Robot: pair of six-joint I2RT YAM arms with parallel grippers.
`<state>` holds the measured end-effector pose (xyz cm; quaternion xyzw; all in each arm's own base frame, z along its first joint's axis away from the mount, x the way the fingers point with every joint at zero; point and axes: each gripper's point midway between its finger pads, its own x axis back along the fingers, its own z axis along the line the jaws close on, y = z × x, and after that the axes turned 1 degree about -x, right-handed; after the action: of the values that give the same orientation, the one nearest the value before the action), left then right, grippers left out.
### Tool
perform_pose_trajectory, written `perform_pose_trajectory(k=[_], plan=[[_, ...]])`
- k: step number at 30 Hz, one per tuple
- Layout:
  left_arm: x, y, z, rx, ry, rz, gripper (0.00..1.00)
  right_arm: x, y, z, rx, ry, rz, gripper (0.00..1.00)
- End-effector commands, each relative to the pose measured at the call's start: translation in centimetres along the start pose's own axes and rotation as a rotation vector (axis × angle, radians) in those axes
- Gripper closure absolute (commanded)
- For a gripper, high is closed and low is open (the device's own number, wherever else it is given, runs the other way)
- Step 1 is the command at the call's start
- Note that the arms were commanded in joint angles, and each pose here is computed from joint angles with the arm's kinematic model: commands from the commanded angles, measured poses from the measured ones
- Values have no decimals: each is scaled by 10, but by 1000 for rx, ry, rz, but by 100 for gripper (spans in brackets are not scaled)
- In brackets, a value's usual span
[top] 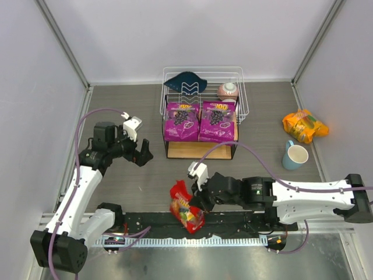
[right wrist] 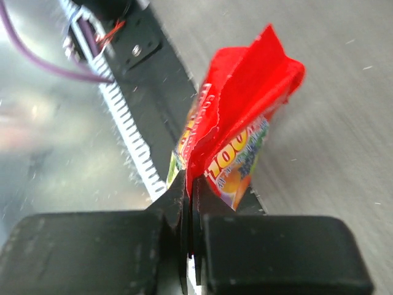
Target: Place and organize the candy bags onto the shelf
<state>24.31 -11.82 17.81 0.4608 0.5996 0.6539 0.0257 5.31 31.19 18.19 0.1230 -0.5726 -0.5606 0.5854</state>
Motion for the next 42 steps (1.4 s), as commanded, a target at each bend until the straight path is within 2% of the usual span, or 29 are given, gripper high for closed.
perform_pose_trajectory(k=[1,3,6,10,15,18,19,21,24,28,34,37,42], plan=[[0,13,1,-32,-3,-42,0,5,4,67,20,335,71,99],[0,11,1,-34,-2,-39,0,1,-2,73,23,370,95,99],[0,11,1,-37,0,-40,0,-1,-2,61,10,321,74,99],[-4,5,1,-28,-11,-22,0,-8,3,8,-58,152,6,99],[-7,3,1,-19,-24,-8,0,-15,-2,-33,-94,34,3,98],[-9,2,1,-19,-30,-2,0,-27,-10,-54,-93,-34,41,85],[-9,1,1,-19,-30,0,0,-30,-9,-59,-80,-56,47,74],[-9,0,0,-24,-36,0,0,-40,-11,-79,-82,-139,66,60],[-9,-2,-1,-32,-41,0,0,-48,0,-110,-100,-263,44,46],[-6,-2,-5,-54,-56,-10,0,-44,23,-137,-121,-394,-32,39],[6,0,-19,-120,-106,-42,0,-15,59,-140,-160,-442,-193,33],[16,2,-36,-147,-179,-53,0,-1,67,-132,-224,-420,-234,29],[31,-1,-85,-146,-439,-101,1,8,53,-130,-371,-446,-256,26]])
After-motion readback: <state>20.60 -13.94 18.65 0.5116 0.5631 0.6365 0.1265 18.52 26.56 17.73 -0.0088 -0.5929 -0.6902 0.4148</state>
